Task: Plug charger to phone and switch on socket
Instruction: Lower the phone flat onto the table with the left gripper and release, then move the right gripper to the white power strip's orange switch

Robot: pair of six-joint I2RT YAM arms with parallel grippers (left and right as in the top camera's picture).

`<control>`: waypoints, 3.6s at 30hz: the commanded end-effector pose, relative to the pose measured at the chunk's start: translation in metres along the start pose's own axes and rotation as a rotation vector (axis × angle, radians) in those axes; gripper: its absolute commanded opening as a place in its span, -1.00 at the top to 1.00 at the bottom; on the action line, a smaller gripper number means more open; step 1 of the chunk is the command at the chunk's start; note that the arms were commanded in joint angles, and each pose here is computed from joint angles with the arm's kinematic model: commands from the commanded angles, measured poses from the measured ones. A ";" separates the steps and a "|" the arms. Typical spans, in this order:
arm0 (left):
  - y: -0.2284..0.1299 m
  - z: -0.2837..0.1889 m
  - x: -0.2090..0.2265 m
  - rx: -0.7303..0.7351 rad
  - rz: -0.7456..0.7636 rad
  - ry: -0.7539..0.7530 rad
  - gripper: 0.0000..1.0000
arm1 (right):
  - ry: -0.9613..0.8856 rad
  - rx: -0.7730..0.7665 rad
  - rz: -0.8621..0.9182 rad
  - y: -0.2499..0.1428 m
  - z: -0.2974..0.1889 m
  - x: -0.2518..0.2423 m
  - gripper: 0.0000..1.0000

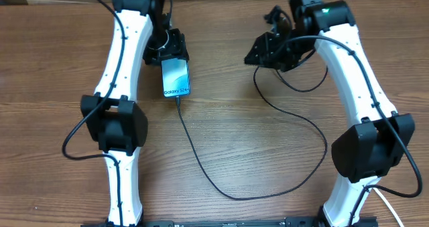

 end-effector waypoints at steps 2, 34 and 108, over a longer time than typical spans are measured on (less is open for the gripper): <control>0.003 0.054 0.011 0.091 -0.016 0.069 0.91 | -0.081 -0.052 -0.020 0.002 -0.017 -0.006 -0.06; -0.005 0.123 0.040 0.215 -0.004 0.241 -0.08 | -0.150 -0.057 -0.013 0.002 -0.018 -0.016 -0.40; -0.001 -0.191 0.044 -0.486 -0.090 0.124 -0.99 | -0.324 -0.413 0.516 0.039 -0.140 -0.220 -0.55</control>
Point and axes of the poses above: each gripper's point midway between its finger pads, its own z axis out along the fingers, its own x axis along the line the jaws close on, y = z × x, the point moved 3 cm from there along -z, back along the fingers, and after that the axes turned 4 degrees about z, right-handed, at the moved point
